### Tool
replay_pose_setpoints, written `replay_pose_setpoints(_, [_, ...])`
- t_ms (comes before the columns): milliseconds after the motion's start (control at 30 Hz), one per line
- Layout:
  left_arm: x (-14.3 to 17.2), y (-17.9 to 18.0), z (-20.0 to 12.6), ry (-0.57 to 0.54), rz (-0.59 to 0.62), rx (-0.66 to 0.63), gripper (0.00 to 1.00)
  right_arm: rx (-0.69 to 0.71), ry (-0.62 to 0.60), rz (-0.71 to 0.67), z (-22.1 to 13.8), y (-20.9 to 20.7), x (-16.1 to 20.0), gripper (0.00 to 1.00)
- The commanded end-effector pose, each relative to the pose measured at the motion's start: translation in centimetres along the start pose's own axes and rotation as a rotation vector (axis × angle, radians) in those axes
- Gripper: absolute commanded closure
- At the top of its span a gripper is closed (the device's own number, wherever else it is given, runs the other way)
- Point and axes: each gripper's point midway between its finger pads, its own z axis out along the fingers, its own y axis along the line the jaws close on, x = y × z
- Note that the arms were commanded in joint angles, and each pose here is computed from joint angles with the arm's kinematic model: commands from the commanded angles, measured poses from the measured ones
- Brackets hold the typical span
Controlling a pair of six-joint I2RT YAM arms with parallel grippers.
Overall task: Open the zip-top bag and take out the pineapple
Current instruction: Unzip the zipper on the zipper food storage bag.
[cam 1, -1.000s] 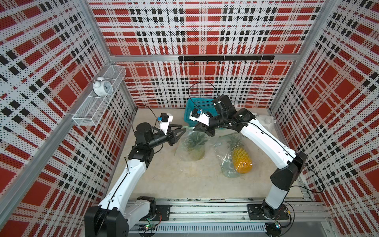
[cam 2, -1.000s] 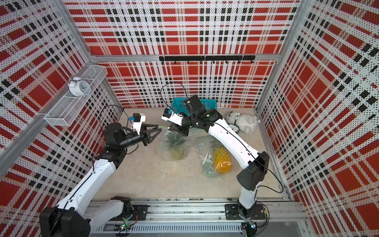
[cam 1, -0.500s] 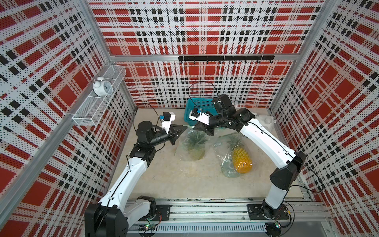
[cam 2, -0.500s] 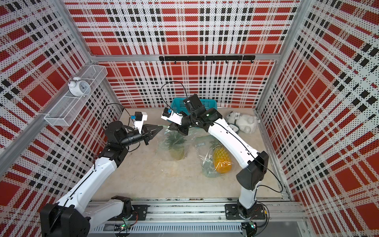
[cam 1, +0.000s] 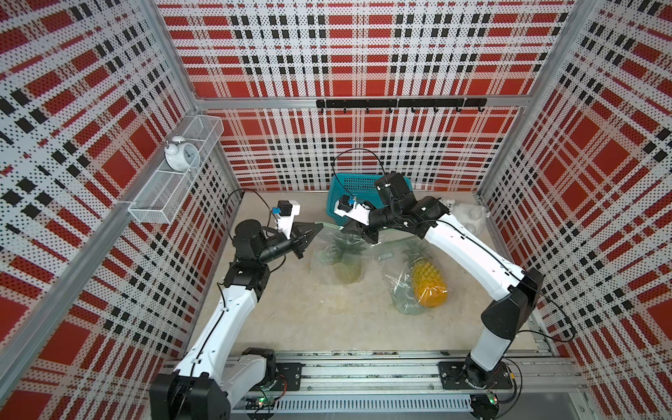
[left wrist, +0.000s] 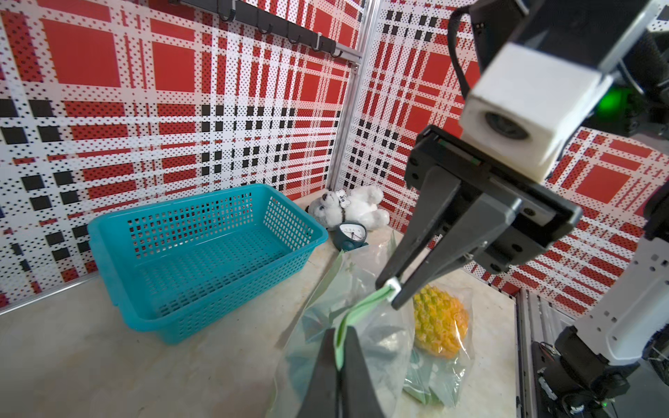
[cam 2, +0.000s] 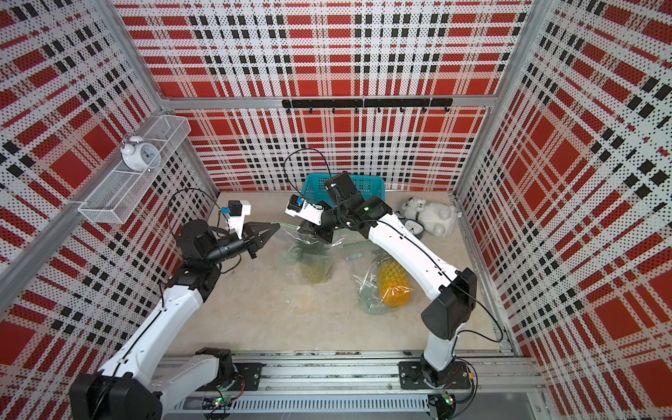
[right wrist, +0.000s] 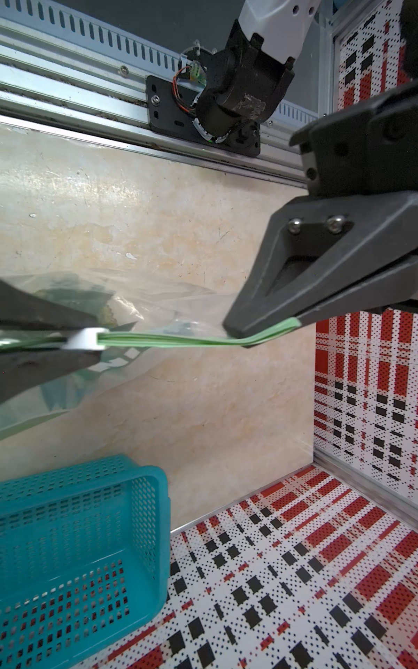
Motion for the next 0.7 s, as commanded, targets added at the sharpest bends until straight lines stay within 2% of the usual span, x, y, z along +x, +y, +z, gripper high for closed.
replay_pose_setpoints(0, [-2.0,1.6,-1.2,-0.070,0.047,-0.107,1.00,0.045,0.075,0.066,-2.4,-0.3,2.3,0.93])
replay_pose_setpoints(167, [-2.2,1.6,-1.2,-0.073,0.048,-0.111,1.00,0.073,0.078,0.087,-3.4,-0.7,3.2,0.93])
replay_pose_setpoints(667, [-2.1,1.9,-1.6,-0.070,0.052,-0.140,1.00,0.211,0.140,0.223,-7.0,-2.2,9.9,0.93])
